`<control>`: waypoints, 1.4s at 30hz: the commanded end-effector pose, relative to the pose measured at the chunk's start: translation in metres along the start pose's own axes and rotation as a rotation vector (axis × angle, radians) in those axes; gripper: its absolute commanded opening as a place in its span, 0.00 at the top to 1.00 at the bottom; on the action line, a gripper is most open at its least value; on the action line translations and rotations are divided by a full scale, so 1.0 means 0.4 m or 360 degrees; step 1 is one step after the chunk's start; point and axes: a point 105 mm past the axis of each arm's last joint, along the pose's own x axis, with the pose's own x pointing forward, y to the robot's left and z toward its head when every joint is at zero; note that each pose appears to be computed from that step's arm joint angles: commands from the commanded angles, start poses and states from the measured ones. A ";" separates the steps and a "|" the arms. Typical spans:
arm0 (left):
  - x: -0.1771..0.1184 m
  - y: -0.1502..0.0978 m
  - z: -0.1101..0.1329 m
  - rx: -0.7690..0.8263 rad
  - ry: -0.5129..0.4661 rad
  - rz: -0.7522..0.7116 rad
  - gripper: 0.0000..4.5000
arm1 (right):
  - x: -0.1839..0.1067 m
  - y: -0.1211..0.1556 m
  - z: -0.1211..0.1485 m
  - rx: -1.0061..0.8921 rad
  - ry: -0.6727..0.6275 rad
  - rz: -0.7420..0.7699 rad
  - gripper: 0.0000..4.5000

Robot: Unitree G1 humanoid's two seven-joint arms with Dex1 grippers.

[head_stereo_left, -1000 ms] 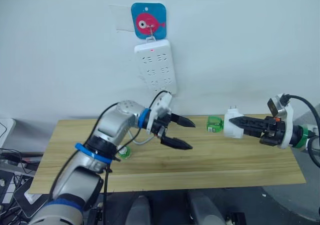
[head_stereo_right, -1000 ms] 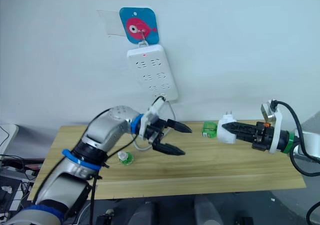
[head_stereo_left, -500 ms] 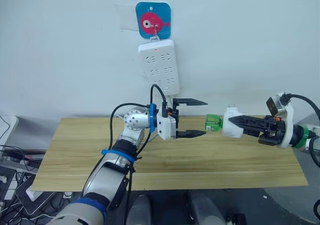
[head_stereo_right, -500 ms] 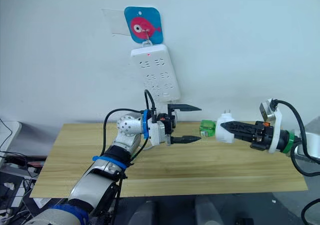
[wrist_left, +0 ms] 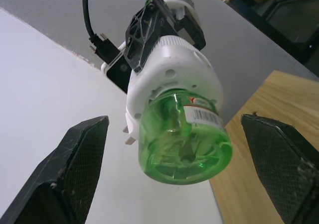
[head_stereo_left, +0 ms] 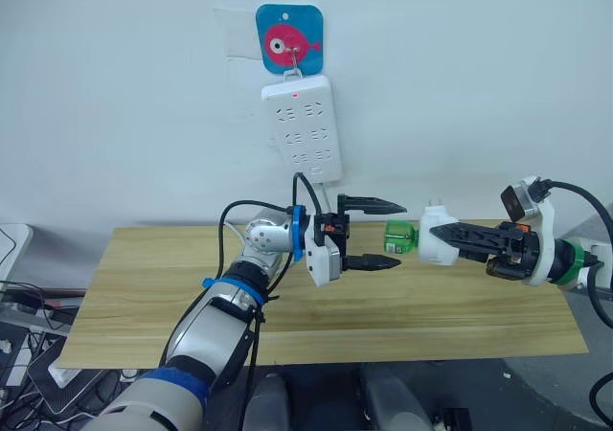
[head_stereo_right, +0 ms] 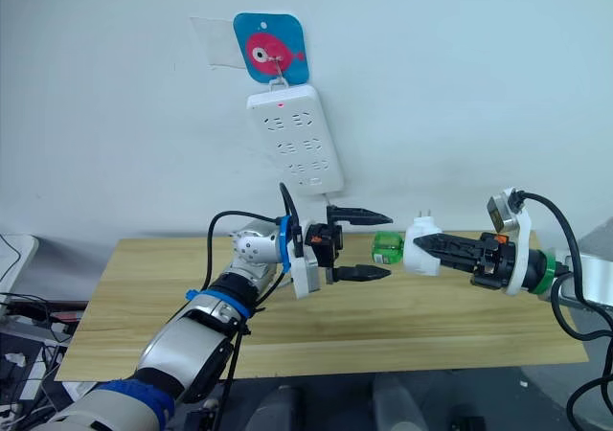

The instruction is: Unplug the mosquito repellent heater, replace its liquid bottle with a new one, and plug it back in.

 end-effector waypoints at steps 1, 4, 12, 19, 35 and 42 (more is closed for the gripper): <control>0.012 0.016 0.012 0.0059 -0.0050 0.0022 0.09 | -0.002 0.039 0.008 -0.0073 -0.0010 0.0089 0.31; 0.016 0.014 0.014 0.0057 -0.0057 0.0006 0.26 | -0.002 0.039 0.008 -0.0074 -0.0011 0.0090 0.31; 0.013 0.004 0.017 -0.0139 -0.0092 0.0001 0.50 | -0.006 0.043 -0.001 -0.0076 0.0023 0.0094 0.31; -0.001 -0.023 -0.008 -0.1755 -0.0047 -0.0150 0.50 | -0.010 0.040 -0.017 -0.0091 0.0098 0.0023 0.31; -0.078 -0.039 0.031 -0.3817 0.0051 -0.0197 0.50 | -0.002 0.014 0.002 -0.0091 0.0003 -0.0080 0.31; -0.087 -0.033 0.015 -0.3714 0.0076 -0.0112 0.50 | -0.012 0.017 -0.002 -0.0086 0.0019 -0.0077 0.31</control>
